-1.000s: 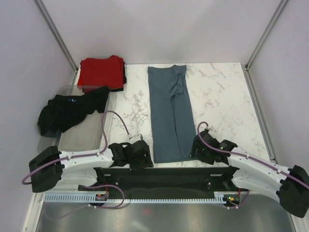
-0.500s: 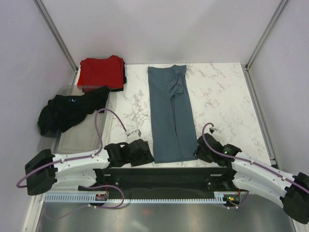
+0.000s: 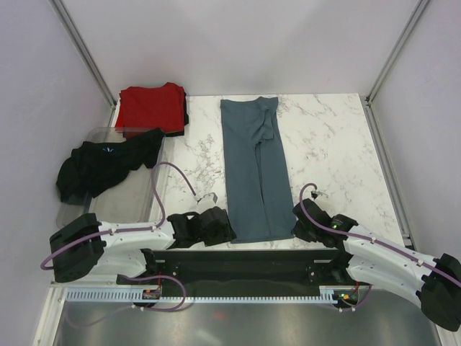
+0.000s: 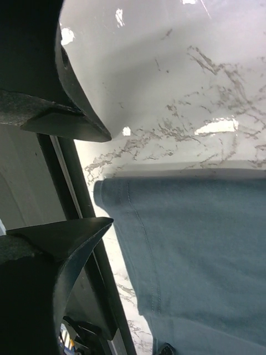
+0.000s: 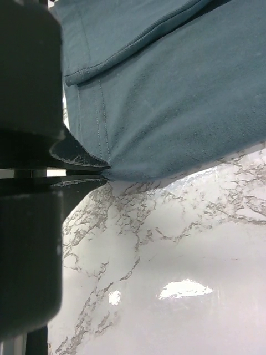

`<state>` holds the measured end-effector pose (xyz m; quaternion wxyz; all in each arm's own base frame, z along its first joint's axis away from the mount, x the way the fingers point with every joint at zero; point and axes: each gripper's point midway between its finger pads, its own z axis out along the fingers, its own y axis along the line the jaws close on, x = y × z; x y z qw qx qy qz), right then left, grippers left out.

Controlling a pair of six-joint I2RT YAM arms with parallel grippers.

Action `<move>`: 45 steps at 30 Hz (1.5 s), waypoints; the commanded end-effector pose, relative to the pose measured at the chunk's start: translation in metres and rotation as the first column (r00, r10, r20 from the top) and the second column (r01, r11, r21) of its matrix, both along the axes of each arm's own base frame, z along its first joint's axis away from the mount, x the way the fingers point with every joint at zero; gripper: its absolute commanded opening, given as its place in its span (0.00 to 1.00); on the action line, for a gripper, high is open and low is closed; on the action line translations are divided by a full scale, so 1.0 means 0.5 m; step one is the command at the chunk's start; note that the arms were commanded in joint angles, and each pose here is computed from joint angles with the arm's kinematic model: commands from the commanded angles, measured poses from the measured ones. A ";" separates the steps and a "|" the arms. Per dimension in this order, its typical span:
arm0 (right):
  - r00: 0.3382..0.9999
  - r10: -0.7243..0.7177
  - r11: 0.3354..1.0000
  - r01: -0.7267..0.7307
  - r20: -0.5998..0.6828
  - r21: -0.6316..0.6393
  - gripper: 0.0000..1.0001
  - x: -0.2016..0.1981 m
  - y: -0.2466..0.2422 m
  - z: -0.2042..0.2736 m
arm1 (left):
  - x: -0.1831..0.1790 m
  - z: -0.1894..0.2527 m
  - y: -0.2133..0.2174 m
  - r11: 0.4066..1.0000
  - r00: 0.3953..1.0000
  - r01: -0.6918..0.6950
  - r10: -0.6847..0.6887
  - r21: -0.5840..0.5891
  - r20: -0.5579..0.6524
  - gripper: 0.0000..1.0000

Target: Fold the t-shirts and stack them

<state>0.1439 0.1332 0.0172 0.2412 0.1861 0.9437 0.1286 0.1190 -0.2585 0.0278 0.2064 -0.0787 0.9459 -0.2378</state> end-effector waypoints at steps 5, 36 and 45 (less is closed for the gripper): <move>1.000 0.019 1.000 -0.019 0.014 0.007 0.00 0.000 0.003 0.000 | 0.027 -0.014 -0.018 0.999 0.998 -0.037 0.038 -0.018 0.059 0.39; 0.944 0.057 0.977 0.015 0.324 -0.215 0.00 0.253 0.022 0.401 | 0.225 0.287 0.013 0.995 0.964 -0.068 0.045 0.078 0.264 0.02; 0.947 0.053 0.979 0.012 0.316 -0.201 0.00 0.426 0.017 0.390 | 0.396 0.278 0.028 0.983 0.967 -0.102 0.061 0.152 0.248 0.02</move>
